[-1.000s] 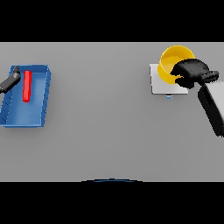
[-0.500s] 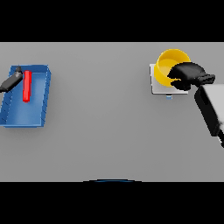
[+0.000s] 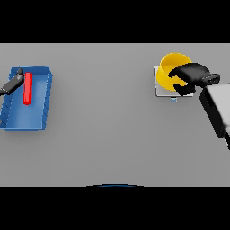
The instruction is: Pick up the red beaker and tilt it to pour out 1 green nut into yellow bowl. Pick up the yellow bowl and place it on the metallic measuring scale.
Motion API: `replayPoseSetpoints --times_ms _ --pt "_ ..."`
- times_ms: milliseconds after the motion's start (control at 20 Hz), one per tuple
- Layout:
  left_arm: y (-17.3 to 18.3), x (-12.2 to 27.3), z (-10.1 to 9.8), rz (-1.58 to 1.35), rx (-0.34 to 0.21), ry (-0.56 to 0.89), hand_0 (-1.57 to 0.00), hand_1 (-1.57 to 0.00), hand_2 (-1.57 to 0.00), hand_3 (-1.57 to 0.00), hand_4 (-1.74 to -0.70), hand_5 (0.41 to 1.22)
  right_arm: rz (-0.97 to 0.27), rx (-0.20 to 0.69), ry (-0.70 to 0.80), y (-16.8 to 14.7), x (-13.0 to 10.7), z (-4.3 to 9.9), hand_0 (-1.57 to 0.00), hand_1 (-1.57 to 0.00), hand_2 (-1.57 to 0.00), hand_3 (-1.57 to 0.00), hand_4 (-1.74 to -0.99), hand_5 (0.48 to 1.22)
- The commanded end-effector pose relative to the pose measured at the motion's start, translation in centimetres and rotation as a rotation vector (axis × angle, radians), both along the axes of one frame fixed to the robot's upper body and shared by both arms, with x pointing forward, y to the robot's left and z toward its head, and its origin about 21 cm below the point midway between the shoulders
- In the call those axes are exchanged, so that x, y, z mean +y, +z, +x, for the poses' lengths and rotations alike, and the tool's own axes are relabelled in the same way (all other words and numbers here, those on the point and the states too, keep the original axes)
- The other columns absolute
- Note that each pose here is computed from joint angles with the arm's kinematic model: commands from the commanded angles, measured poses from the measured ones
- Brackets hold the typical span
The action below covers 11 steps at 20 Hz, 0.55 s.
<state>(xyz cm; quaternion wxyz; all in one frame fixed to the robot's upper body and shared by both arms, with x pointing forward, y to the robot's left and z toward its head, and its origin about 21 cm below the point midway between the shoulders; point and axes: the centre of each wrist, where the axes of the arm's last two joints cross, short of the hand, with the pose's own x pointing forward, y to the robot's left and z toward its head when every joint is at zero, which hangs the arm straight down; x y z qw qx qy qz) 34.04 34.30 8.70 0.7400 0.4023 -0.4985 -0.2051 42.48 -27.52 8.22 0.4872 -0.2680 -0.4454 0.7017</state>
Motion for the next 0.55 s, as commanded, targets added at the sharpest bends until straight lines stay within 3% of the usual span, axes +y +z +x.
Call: replayPoseSetpoints --times_ms 0,200,500 --pt "-0.34 0.18 0.15 0.002 0.008 -0.002 0.0 0.0 0.0 0.0 -0.72 0.664 0.001 0.005 0.003 -0.05 0.49 0.07 -0.21 -0.18 -0.24 -0.43 -1.552 0.876" --pt "-0.6 0.21 0.37 0.003 -0.011 -0.007 0.0 0.0 0.0 0.0 -0.73 0.665 0.029 -0.002 0.002 -0.24 -0.07 -0.03 -0.08 -0.07 -0.1 -0.3 -1.53 0.809" --pt "-0.66 0.12 0.3 0.005 0.001 -0.007 0.0 0.0 0.0 0.0 -0.73 0.665 0.021 0.029 -0.05 -0.48 -0.45 0.01 -0.02 -0.02 -0.03 -0.15 -1.478 0.738"
